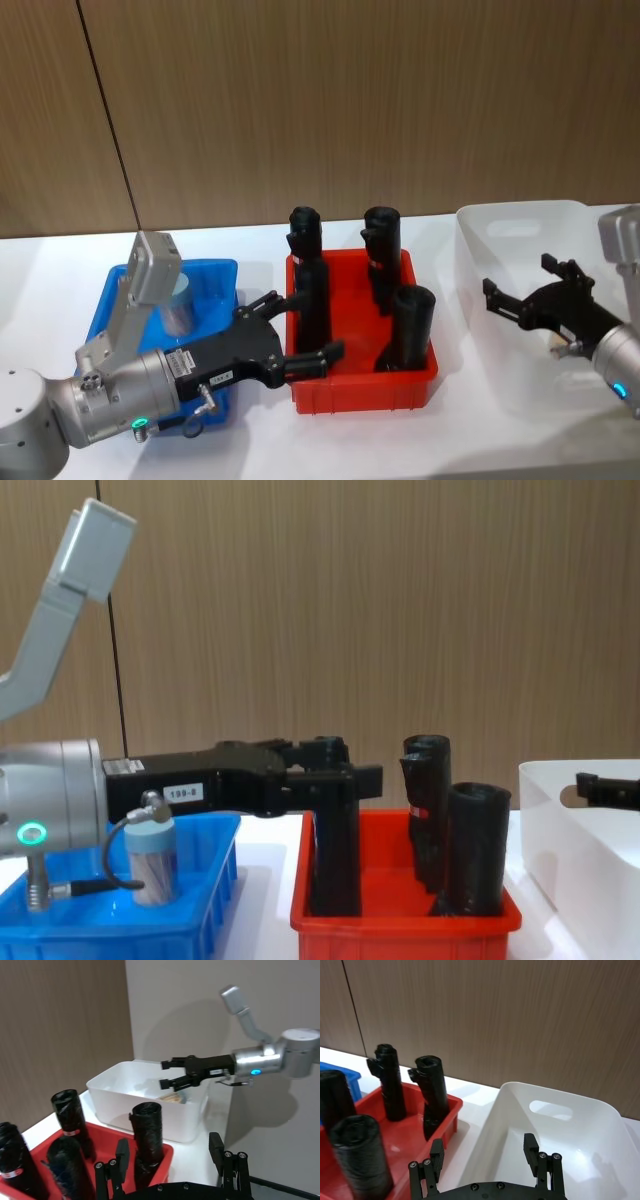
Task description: Pick the cotton swabs from the blue box and place them into the white box.
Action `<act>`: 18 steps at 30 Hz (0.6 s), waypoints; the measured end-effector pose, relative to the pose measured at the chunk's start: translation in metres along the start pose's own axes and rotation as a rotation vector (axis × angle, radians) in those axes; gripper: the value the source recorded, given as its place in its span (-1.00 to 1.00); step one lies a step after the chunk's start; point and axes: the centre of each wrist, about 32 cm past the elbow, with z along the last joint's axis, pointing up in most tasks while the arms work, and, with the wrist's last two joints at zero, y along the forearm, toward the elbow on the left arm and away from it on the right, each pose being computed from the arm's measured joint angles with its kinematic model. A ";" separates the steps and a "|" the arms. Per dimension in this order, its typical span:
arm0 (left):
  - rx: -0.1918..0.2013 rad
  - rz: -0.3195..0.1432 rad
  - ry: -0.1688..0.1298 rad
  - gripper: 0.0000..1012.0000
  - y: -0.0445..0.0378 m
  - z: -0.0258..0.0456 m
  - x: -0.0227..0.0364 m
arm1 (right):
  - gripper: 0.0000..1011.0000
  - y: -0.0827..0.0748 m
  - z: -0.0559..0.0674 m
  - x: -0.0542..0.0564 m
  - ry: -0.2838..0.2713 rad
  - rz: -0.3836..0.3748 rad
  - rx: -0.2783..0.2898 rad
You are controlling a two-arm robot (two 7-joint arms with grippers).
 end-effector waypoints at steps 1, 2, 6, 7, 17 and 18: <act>0.001 0.009 -0.003 0.98 -0.0005 0.0000 -0.0010 | 0.98 0.000 0.000 0.000 0.000 0.000 0.000; 0.004 0.024 -0.007 0.98 -0.0016 -0.0002 -0.0031 | 0.98 -0.003 0.000 -0.005 0.003 0.001 0.010; 0.011 0.061 -0.020 0.98 -0.0039 -0.0008 -0.0080 | 0.98 -0.011 -0.001 -0.018 0.013 0.002 0.039; 0.013 0.069 -0.022 0.98 -0.0044 -0.0009 -0.0090 | 0.98 -0.011 -0.001 -0.018 0.013 0.002 0.039; 0.026 0.177 -0.060 0.98 -0.0113 -0.0016 -0.0233 | 0.98 -0.034 0.000 -0.049 0.043 0.000 0.108; 0.027 0.183 -0.062 0.98 -0.0117 -0.0016 -0.0243 | 0.98 -0.036 0.001 -0.052 0.048 -0.001 0.118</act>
